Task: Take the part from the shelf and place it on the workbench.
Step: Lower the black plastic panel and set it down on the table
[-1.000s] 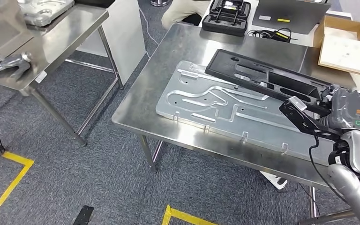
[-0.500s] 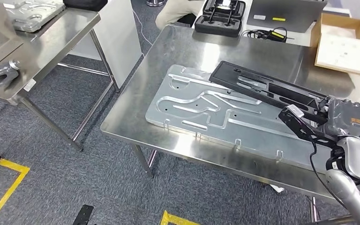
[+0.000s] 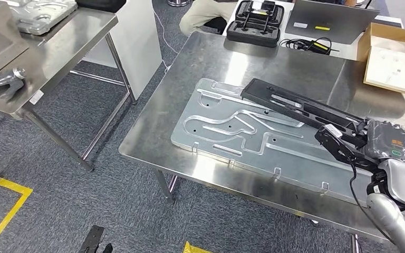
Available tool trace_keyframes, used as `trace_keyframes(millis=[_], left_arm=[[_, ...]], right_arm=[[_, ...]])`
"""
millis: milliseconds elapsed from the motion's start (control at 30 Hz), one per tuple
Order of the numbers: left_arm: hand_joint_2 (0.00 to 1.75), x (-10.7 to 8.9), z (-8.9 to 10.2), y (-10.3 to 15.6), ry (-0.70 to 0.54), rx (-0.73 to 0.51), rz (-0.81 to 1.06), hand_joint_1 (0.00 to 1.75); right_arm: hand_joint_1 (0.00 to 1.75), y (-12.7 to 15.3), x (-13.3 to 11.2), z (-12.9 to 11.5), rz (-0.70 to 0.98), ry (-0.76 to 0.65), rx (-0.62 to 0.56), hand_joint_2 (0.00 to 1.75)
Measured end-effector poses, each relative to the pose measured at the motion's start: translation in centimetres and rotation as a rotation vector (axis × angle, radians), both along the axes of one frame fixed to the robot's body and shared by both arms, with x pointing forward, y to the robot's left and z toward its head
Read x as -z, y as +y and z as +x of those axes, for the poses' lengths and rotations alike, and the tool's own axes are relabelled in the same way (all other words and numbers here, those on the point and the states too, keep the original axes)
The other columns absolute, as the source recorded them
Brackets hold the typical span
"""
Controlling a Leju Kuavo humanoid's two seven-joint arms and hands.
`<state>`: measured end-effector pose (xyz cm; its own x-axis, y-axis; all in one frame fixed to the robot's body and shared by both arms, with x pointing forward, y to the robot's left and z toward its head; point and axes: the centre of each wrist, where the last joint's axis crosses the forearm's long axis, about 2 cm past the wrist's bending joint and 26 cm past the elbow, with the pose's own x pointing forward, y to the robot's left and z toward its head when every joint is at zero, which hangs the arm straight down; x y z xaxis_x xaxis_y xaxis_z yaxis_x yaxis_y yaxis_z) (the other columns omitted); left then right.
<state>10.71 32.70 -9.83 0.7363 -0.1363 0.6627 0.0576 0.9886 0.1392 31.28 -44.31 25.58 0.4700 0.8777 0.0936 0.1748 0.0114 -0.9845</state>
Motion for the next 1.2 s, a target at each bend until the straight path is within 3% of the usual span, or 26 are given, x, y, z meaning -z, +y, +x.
trace_keyframes(millis=[33,133,267,867,1200], left_arm=[[1.75,0.0,0.2,0.0,-0.004,0.001,0.000,0.00],[1.75,-0.1,0.4,0.1,-0.007,0.004,0.004,0.00],[0.00,-0.1,0.5,0.0,-0.010,0.001,0.014,0.00],[0.00,0.0,-0.1,0.0,0.081,-0.094,0.084,0.00],[0.00,0.2,-1.2,0.1,0.103,-0.163,0.070,0.00]], right_arm=[[0.00,-0.1,0.1,0.0,0.001,0.005,0.003,0.00],[0.00,-0.3,0.5,0.0,0.000,0.022,0.011,0.00],[0.00,-0.4,0.7,0.0,-0.002,0.033,0.016,0.00],[0.00,0.6,0.1,0.4,0.080,0.023,-0.013,0.00],[0.00,3.3,-2.0,1.3,0.132,-0.083,-0.103,0.00]])
